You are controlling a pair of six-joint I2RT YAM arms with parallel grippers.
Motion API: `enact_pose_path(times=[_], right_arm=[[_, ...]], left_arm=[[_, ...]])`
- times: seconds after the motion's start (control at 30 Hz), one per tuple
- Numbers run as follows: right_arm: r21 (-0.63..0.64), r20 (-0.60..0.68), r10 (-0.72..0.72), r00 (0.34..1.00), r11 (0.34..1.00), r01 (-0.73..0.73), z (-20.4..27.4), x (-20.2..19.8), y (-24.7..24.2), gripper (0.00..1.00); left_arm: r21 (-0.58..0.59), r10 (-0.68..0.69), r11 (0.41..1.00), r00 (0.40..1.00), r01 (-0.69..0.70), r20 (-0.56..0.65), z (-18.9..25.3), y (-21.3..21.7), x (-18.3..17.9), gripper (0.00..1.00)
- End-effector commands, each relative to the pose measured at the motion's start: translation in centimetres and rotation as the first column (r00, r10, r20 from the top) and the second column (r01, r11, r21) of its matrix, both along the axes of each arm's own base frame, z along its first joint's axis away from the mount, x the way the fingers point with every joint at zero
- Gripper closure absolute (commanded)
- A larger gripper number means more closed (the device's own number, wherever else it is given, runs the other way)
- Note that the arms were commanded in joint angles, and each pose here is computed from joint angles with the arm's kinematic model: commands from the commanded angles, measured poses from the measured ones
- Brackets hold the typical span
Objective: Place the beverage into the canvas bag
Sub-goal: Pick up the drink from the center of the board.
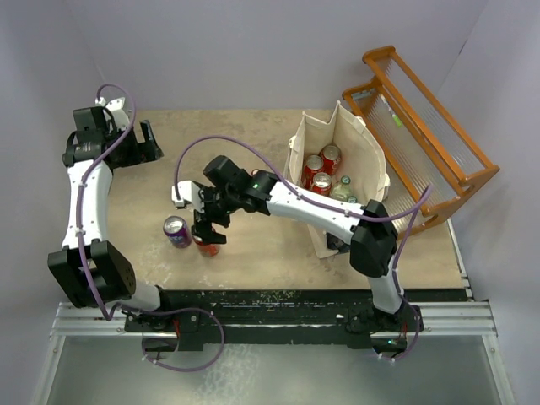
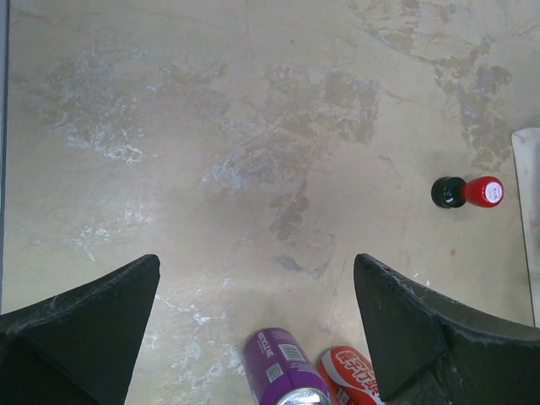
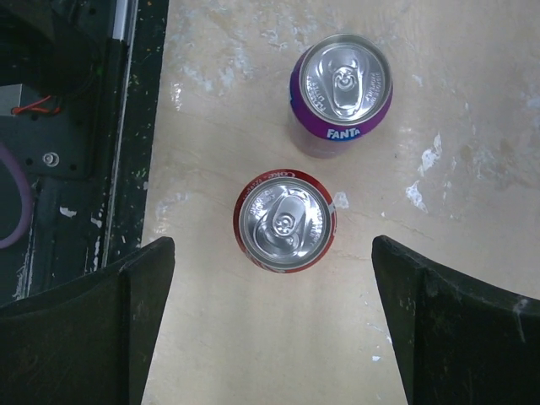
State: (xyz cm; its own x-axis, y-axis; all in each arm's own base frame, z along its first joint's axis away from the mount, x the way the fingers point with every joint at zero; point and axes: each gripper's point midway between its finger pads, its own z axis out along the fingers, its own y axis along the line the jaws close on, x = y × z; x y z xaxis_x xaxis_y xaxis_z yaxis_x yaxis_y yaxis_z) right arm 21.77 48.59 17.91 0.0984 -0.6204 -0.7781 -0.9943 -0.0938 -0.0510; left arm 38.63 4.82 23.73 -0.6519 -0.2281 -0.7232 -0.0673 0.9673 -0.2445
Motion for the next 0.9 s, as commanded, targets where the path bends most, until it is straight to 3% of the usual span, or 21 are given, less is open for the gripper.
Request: enact_pose_path(times=[0.0, 0.47, 0.87], right_arm=[[0.006, 0.018, 0.020, 1.000, 1.000, -0.020, -0.1, -0.4, 0.2, 0.00], [-0.074, -0.014, -0.006, 1.000, 0.997, 0.005, -5.3, 0.4, 1.5, 0.01], [-0.071, -0.040, -0.030, 0.999, 0.997, 0.027, -7.2, 0.3, 3.2, 0.07]], left_arm=[[-0.025, 0.005, 1.000, 0.997, -0.004, 0.077, 2.1, -0.2, -0.3, 0.01], [-0.061, -0.007, 0.998, 0.998, 0.011, 0.070, 1.8, -0.7, -0.7, 0.01], [-0.084, -0.018, 0.996, 0.998, 0.024, 0.066, 1.4, -1.2, -1.6, 0.01]])
